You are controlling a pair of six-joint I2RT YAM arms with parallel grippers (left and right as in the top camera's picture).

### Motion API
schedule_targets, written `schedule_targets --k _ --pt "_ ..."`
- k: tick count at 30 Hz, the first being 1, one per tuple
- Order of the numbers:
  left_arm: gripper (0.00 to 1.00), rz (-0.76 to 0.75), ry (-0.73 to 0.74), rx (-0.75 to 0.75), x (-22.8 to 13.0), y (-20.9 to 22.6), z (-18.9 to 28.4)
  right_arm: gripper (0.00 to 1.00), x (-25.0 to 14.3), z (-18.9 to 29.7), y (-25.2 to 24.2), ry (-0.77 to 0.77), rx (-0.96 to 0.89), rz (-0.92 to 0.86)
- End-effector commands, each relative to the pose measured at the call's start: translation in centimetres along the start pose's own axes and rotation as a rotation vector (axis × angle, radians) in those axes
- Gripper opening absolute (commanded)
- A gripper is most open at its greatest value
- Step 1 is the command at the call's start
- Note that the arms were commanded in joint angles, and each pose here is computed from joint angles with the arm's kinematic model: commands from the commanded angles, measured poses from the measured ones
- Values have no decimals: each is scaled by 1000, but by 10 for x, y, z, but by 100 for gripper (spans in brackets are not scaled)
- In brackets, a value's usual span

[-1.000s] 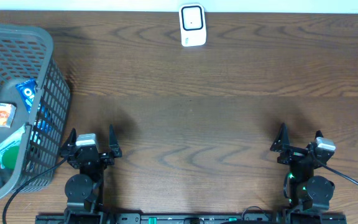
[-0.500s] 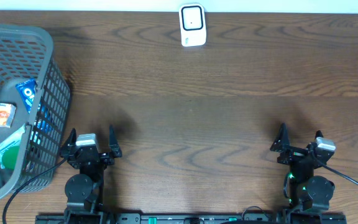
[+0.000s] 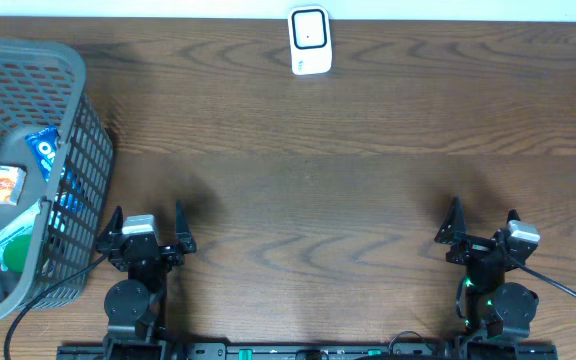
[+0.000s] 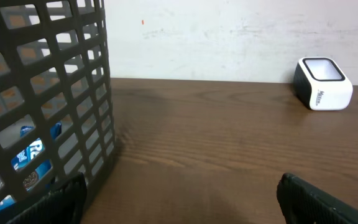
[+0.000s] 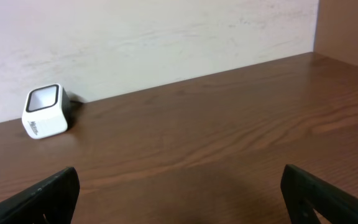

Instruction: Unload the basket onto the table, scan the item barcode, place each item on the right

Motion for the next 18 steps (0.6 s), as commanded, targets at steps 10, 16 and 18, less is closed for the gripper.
schedule_targets --k 10,16,18 --pt "98 -21 43 0 -16 -1 -2 99 0 0 0 -2 -2 -7" --pt "98 -8 8 4 -3 1 0 99 0 0 0 -2 -2 -7" --pt "98 14 -14 6 7 2 2 99 0 0 0 -2 -2 -7"
Point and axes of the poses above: each gripper's point midway between its finger pads, its own z axis back along the fingers, its own y axis along the line the jaws close on, x = y × z, the point moved 3 cm from there along z, back along the fingers, and after that the axes turned 6 degrees about -z, right-handed, at the moved point
